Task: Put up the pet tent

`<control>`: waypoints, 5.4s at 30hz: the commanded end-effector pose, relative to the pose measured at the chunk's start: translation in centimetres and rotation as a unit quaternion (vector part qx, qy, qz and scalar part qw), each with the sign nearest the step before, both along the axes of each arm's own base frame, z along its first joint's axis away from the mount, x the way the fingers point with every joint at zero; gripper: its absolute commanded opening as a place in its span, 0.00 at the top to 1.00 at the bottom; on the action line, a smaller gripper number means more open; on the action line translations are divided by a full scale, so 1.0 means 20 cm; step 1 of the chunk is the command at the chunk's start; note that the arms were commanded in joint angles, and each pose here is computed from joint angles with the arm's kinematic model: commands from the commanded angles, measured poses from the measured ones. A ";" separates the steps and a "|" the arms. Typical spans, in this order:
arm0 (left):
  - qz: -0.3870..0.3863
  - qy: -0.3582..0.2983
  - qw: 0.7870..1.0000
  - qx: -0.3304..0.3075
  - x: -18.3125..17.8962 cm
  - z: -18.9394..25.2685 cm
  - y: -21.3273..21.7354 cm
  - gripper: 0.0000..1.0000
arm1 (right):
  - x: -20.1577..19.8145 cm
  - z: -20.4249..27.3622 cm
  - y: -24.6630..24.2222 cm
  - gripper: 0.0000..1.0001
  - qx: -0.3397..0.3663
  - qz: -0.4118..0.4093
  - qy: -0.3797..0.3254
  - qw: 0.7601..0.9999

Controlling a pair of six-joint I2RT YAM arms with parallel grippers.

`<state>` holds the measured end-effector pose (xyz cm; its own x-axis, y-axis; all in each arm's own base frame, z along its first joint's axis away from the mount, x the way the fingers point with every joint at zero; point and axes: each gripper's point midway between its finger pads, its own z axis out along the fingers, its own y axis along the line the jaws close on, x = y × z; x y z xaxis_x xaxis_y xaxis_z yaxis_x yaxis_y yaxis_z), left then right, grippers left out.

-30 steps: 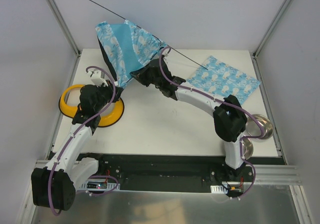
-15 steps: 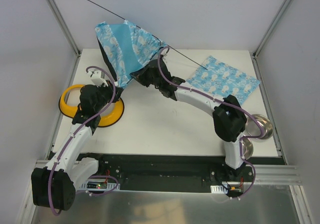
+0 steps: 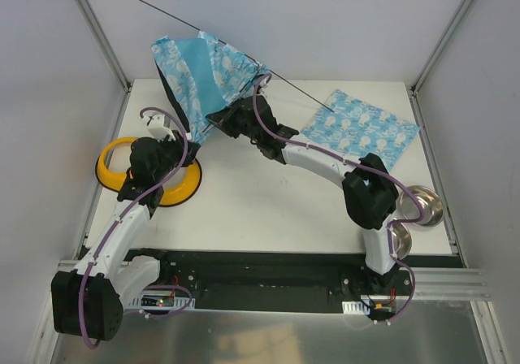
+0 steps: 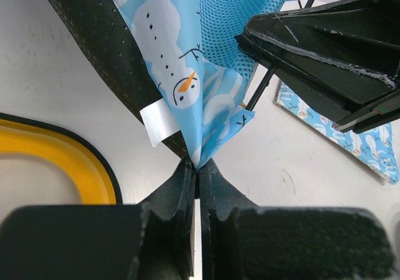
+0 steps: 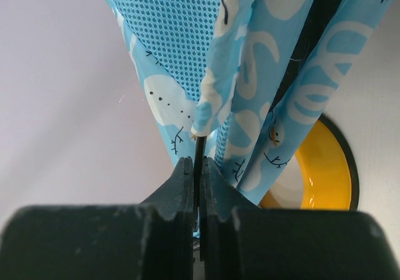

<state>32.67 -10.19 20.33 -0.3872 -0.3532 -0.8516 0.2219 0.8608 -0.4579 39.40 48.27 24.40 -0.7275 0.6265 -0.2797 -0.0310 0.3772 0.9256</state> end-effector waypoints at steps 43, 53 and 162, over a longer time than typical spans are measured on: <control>-0.170 -0.030 0.985 0.007 -0.20 0.25 -0.20 0.53 | -0.11 -0.13 0.05 1.00 -0.139 0.073 -0.169 0.973; -0.103 -0.018 0.994 0.035 -0.19 0.26 -0.09 0.40 | -0.20 -0.14 0.02 1.00 -0.154 0.106 -0.158 0.970; 0.019 0.237 0.969 0.058 0.00 0.05 0.23 0.21 | -0.24 -0.06 -1.42 0.18 -0.496 0.080 -0.172 0.847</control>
